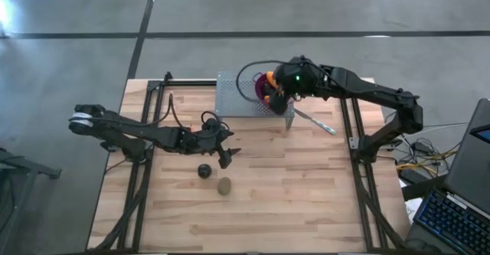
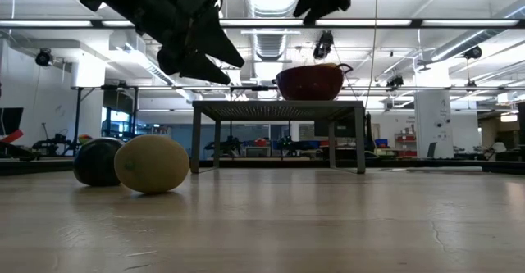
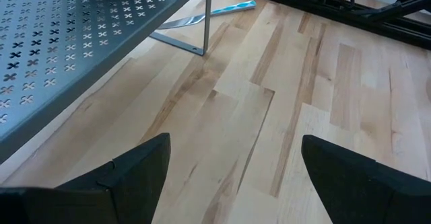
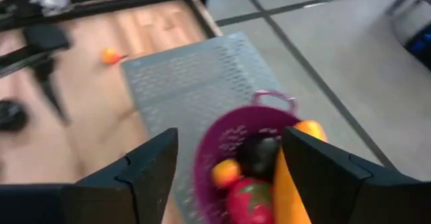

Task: Pick & Place Fruit
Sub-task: Put the kiwi into the purple strainer bowl on the shelf

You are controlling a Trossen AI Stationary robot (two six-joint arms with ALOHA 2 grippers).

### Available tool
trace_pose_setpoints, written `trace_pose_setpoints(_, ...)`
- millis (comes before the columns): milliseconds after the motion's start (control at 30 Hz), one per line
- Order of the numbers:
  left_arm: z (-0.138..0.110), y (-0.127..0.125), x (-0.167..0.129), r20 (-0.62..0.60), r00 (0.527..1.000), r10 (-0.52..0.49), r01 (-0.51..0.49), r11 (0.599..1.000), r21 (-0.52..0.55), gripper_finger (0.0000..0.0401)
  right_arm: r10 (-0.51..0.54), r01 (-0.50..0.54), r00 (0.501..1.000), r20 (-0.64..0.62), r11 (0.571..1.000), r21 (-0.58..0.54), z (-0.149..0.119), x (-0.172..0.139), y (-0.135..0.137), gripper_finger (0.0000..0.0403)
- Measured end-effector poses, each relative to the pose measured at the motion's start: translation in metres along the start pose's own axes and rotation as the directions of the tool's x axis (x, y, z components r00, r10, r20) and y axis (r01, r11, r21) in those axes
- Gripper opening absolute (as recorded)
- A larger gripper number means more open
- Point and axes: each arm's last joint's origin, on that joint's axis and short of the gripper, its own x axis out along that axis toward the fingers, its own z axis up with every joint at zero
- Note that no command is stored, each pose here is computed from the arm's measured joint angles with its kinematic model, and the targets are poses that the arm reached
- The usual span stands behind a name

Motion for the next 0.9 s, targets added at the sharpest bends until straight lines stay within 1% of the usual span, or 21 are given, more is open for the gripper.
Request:
trace_pose_setpoints(200,-0.005,0.002,0.001,-0.013,1.0,0.006,-0.005,1.0,0.002,0.0339,0.089,-0.093,0.995,-0.049,0.993,-0.07,-0.006,-0.017,0.035,0.0228)
trace_pose_setpoints(400,-0.005,0.002,0.001,-0.013,1.0,0.005,-0.005,1.0,0.002,0.0339,0.168,-0.182,0.978,-0.121,0.977,-0.112,-0.02,-0.032,0.07,0.0206)
trace_pose_setpoints(600,-0.005,0.002,0.001,-0.011,1.0,0.005,-0.005,1.0,0.0,0.0339,0.238,-0.268,0.951,-0.195,0.953,-0.143,-0.042,-0.046,0.108,0.019)
trace_pose_setpoints(900,-0.005,0.001,0.001,-0.017,1.0,-0.01,0.01,1.0,0.0,0.0339,0.335,-0.385,0.904,-0.266,0.908,-0.164,-0.08,-0.072,0.159,0.0169)
